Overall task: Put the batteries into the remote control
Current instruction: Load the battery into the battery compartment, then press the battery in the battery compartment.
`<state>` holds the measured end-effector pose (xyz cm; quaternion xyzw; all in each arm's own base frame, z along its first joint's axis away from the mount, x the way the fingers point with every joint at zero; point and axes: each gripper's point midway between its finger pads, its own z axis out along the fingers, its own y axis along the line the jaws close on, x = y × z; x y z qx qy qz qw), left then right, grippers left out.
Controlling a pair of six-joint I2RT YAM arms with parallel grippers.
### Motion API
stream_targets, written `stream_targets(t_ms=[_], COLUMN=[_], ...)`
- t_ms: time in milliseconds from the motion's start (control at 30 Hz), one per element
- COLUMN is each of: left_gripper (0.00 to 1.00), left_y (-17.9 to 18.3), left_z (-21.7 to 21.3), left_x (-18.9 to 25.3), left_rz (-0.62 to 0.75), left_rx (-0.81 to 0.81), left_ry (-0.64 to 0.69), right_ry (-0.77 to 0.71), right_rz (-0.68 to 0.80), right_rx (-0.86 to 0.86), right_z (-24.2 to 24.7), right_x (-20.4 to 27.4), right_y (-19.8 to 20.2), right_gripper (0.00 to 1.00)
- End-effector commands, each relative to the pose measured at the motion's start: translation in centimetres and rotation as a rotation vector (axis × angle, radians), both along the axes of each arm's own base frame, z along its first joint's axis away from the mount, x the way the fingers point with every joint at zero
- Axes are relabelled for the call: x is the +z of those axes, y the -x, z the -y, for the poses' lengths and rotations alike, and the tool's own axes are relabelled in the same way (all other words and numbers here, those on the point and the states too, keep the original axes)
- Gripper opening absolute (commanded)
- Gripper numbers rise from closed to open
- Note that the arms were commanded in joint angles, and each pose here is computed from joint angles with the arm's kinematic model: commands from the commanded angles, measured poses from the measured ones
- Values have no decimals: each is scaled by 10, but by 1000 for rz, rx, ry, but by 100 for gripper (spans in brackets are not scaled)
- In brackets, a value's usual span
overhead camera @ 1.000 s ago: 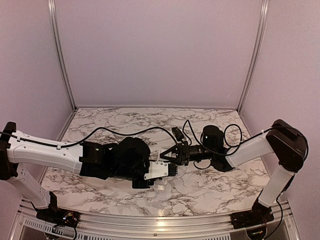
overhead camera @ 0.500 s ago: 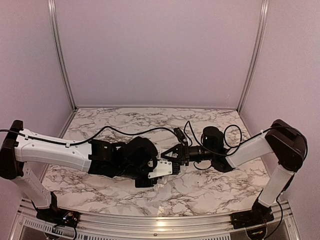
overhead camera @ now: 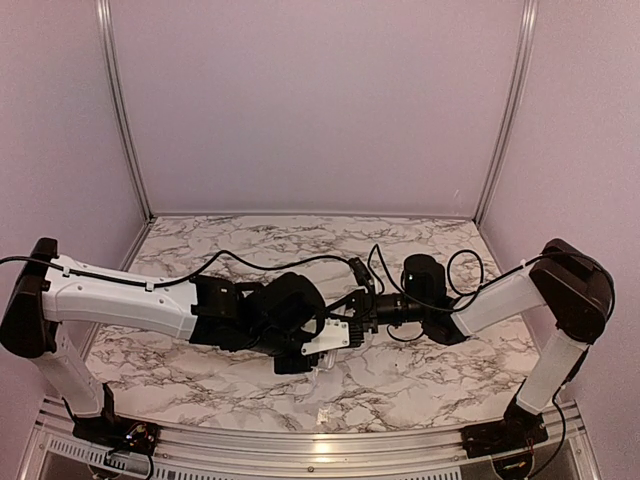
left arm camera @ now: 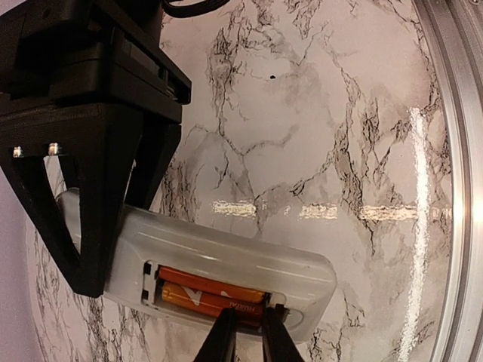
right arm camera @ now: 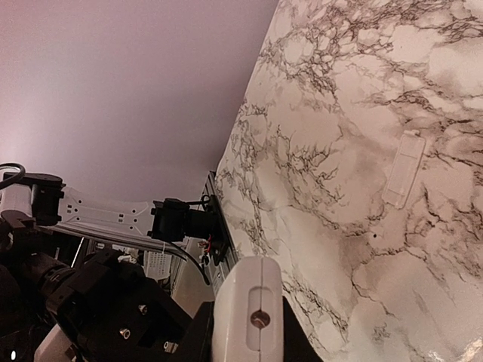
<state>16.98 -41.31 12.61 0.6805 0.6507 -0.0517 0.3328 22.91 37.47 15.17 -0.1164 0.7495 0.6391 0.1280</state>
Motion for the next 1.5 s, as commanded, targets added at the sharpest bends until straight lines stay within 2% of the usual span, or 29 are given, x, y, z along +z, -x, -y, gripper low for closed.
stream_targets(t_ms=[0, 133, 400, 567, 700, 767, 867, 1033, 1133, 1200, 1467], left_gripper=[16, 20, 22, 32, 46, 60, 74, 84, 85, 84, 65], left_y=[-10, -9, -12, -6, 0, -3, -7, -20, -21, -14, -7], left_z=[-41, -35, -20, -20, -23, -27, -30, -35, -30, -20, 4], left_x=[-60, -46, 29, 63, 85, 94, 98, 101, 102, 102, 86], left_rz=[-77, -84, -20, -14, -24, -28, -102, -291, -396, -463, -574], left_rx=[70, 67, 72, 65, 67, 109, 199, 387, 421, 387, 355], left_ry=[-222, -168, 109, 254, 358, 417, 503, 662, 727, 760, 745], right_ry=[-234, -217, -125, -100, -96, -103, -120, -154, -159, -159, -176], right_rz=[134, 139, 117, 113, 115, 125, 152, 213, 253, 275, 322], right_rx=[221, 217, 153, 131, 119, 116, 109, 100, 91, 87, 95], right_z=[-12, -12, -6, -1, 0, 1, 2, 3, 3, 4, 4], right_x=[93, 90, 61, 54, 52, 55, 62, 76, 83, 87, 101], right_y=[43, 43, 24, 16, 13, 12, 11, 10, 9, 8, 10], right_gripper=[0, 0, 0, 0, 0, 0, 0, 0, 0, 0, 0])
